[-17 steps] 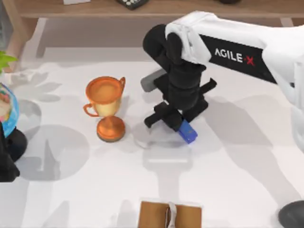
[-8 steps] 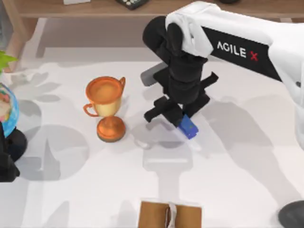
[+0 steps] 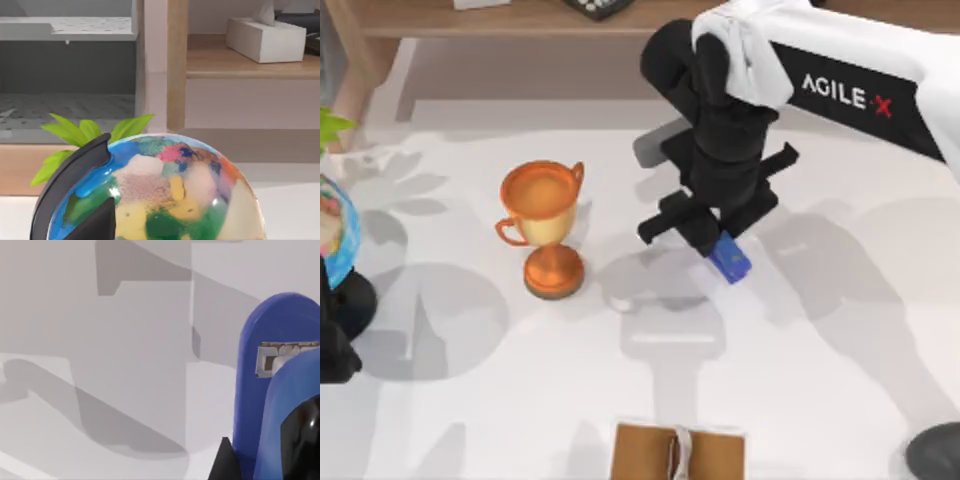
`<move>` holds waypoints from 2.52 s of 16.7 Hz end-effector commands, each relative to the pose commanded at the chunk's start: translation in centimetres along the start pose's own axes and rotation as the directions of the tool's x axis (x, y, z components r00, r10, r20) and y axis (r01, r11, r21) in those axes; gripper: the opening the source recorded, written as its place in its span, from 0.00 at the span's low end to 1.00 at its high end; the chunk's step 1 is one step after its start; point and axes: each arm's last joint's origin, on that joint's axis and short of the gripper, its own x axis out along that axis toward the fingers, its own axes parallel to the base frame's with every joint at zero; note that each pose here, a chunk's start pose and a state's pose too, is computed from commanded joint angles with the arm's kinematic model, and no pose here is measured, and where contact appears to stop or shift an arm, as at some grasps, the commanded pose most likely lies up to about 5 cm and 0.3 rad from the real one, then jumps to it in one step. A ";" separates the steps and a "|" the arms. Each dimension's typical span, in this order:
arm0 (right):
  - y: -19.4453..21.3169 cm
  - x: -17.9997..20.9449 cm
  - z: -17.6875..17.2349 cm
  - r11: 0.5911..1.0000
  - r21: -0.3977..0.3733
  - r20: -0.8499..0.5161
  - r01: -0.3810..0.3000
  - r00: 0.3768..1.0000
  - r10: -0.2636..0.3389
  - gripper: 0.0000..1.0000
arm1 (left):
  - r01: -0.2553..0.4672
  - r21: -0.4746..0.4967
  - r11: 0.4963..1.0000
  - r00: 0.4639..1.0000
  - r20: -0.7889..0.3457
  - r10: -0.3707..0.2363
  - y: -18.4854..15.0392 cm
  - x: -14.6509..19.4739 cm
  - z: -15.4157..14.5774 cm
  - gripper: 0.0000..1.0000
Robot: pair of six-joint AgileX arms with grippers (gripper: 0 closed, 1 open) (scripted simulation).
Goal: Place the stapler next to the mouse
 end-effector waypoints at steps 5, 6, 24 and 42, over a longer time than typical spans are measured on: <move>-5.7 -1.4 -3.6 0.984 0.181 0.013 0.004 1.000 -0.007 0.00 | 0.000 0.000 1.000 1.000 0.000 0.000 0.0 0.0 0.0 1.00; -7.0 -1.6 -4.7 0.974 0.225 0.012 0.005 1.000 -0.008 0.00 | 0.000 0.000 1.000 1.000 0.000 0.000 0.0 0.0 0.0 1.00; -14.0 -1.4 -14.9 0.839 0.544 -0.017 0.018 1.000 -0.010 0.00 | 0.000 0.000 1.000 1.000 0.000 0.000 0.0 0.0 0.0 1.00; -14.4 -1.9 -14.4 0.836 0.549 0.072 0.002 0.996 -0.050 0.00 | 0.000 0.000 1.000 1.000 0.000 0.000 0.0 0.0 0.0 1.00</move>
